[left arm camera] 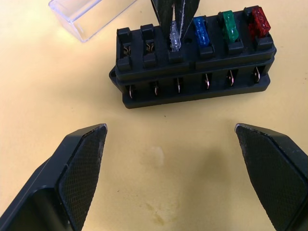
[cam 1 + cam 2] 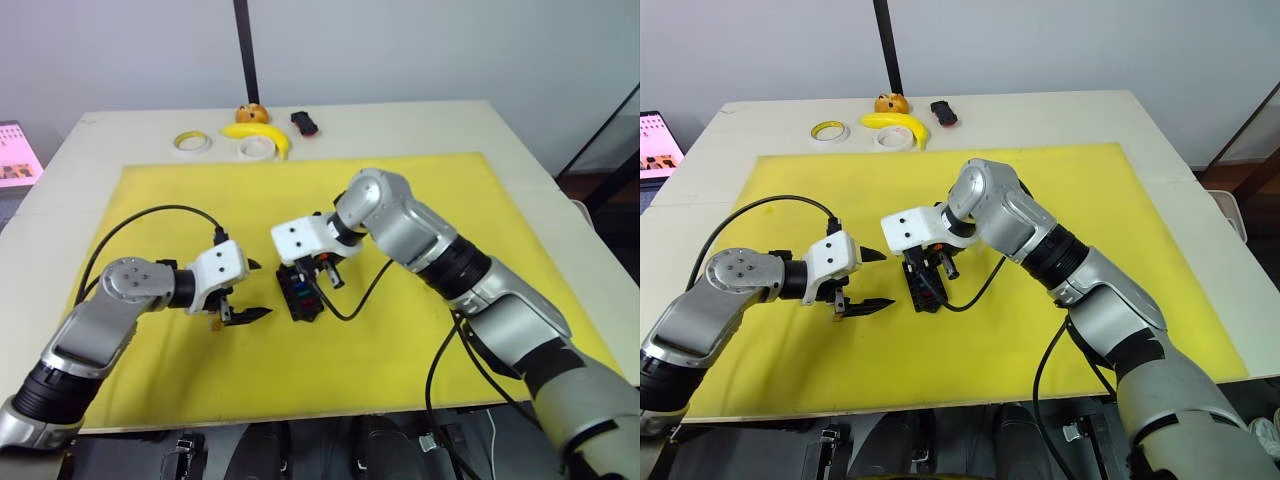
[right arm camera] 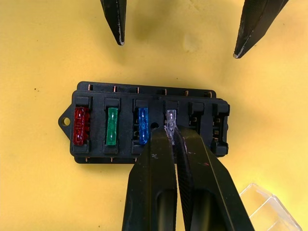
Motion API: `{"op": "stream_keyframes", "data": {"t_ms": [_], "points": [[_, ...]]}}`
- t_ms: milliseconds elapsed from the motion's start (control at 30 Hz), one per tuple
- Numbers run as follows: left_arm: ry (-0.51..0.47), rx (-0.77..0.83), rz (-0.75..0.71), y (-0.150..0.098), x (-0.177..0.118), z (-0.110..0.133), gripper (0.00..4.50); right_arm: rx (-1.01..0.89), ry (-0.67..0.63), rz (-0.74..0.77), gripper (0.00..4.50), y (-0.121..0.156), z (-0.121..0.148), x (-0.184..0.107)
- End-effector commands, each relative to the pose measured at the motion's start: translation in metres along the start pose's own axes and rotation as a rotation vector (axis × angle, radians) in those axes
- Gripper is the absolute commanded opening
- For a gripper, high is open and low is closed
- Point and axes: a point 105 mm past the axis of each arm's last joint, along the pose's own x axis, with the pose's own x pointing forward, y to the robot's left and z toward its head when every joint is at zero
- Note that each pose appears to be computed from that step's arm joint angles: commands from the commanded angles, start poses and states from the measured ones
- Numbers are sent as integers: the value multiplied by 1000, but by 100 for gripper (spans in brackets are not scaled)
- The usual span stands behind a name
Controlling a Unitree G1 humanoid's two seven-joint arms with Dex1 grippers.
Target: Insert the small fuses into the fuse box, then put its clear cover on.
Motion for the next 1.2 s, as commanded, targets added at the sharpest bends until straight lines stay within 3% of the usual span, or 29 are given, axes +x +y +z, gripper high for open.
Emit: {"op": "stream_keyframes", "data": {"t_ms": [33,133,167,200,667,833,1000,1100,1200], "points": [[-13,24,16,1,-3,5,450,-23,-10,-14,5,-1,6,-2],[-10,27,15,1,-3,5,450,-17,-18,-21,5,-3,7,-3],[-9,27,15,1,-3,5,450,-17,-17,-23,72,-3,7,-3],[-10,26,15,1,-2,5,450,-18,-18,-25,101,-3,8,-4],[-8,27,14,1,-3,4,450,-27,-70,-57,101,-11,19,-24],[-7,29,16,3,-4,4,450,-17,-137,-39,101,-6,28,-42],[-21,13,28,3,-6,5,450,13,-271,-126,101,-8,24,-47],[-23,10,31,4,-7,5,450,53,-358,-188,11,-10,17,-39],[-26,7,32,5,-6,6,450,47,-441,-202,5,-3,14,-34]]}}
